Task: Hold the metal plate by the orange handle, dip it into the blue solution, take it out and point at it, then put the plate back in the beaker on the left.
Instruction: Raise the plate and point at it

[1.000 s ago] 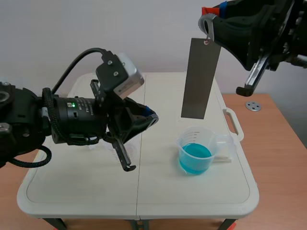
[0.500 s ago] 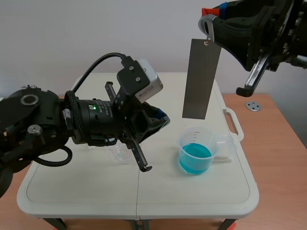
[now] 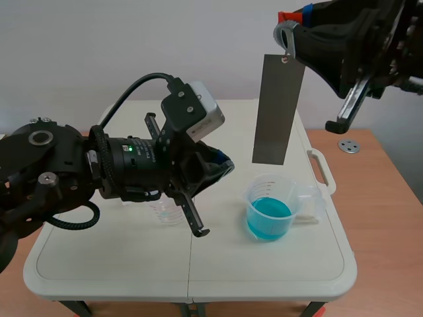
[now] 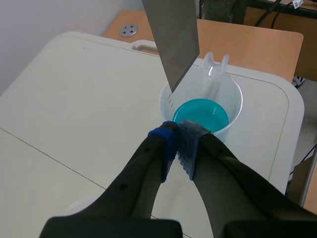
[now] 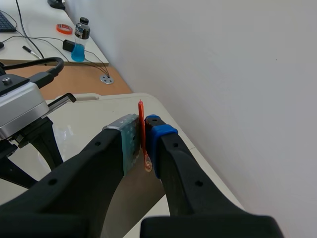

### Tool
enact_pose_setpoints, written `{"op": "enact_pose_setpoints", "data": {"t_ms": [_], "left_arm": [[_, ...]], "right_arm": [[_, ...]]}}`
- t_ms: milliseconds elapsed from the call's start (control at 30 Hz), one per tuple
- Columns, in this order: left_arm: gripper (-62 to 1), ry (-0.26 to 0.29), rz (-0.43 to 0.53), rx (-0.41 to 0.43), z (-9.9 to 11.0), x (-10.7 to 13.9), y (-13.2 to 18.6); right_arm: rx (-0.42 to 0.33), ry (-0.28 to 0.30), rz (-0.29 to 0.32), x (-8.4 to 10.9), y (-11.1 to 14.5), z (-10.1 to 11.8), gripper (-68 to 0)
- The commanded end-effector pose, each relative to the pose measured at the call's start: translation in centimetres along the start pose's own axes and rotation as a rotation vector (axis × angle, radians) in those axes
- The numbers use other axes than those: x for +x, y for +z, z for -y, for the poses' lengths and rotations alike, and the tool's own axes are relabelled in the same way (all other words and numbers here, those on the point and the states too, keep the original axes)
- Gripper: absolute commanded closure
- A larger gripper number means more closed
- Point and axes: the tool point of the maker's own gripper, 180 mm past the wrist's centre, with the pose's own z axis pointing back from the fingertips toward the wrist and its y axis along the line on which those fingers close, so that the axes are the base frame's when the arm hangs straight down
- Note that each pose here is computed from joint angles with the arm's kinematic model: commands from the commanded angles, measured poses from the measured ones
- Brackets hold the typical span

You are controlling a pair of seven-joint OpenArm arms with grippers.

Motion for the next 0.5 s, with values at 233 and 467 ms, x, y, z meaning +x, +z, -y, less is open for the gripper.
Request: {"op": "enact_pose_setpoints", "data": {"t_ms": [233, 467], "left_arm": [[-2.7, 0.001, -0.036, 0.079, -2.2, -1.2, 2.0], [-2.7, -0.011, -0.039, 0.239, -5.6, -2.7, 7.8]], "right_arm": [[0.007, 0.024, 0.031, 1.2, 0.1, 0.2, -1.3], [0.007, 0.024, 0.031, 1.2, 0.1, 0.2, -1.3]]}}
